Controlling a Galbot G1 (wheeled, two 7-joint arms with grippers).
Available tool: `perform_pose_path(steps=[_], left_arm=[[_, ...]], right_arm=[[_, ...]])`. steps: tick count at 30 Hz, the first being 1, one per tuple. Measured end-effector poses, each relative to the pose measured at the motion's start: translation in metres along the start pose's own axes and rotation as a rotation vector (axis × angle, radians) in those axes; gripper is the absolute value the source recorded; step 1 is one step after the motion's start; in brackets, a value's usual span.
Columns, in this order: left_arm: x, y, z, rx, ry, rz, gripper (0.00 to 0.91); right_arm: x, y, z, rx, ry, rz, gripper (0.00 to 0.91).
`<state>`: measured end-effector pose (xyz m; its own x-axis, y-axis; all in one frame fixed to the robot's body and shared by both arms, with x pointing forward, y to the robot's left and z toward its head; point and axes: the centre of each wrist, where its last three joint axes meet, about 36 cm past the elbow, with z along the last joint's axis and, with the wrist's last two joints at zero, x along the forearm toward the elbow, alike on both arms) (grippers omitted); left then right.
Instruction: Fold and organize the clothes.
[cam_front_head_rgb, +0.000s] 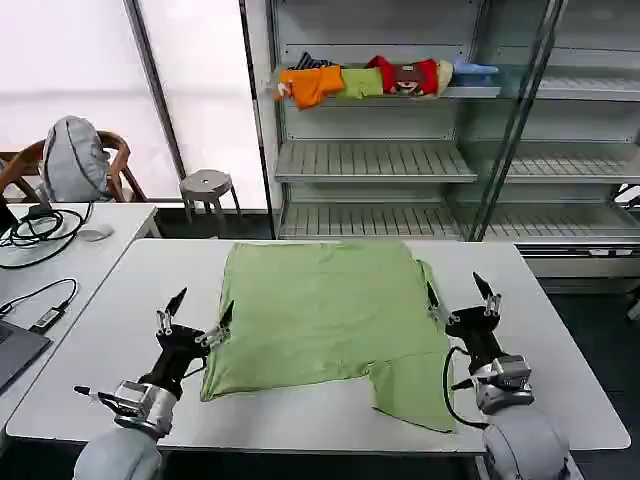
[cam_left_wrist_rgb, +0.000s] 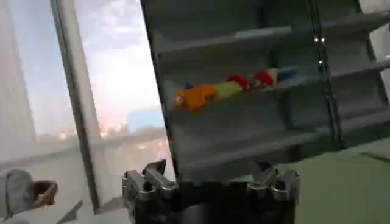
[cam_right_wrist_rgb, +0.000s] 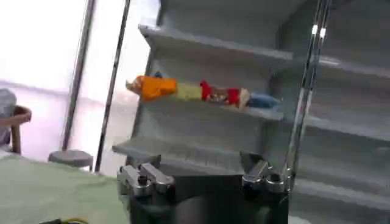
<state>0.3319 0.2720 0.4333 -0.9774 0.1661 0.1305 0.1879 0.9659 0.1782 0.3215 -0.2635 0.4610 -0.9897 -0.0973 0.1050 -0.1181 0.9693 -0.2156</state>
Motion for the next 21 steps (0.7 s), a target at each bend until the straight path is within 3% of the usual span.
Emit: perform_pose_path(steps=[12,21], left_arm=[[0.033,-0.012,-0.004,0.092,0.234,-0.012,0.907],[0.045,-0.010,-0.006,0.119,0.334,-0.072,0.907]], right_arm=[[0.058,0.002,0.018,-0.011,0.208,-0.040,0.907],[0.079,0.001,0.025,-0.014,0.309,-0.077,0.907]])
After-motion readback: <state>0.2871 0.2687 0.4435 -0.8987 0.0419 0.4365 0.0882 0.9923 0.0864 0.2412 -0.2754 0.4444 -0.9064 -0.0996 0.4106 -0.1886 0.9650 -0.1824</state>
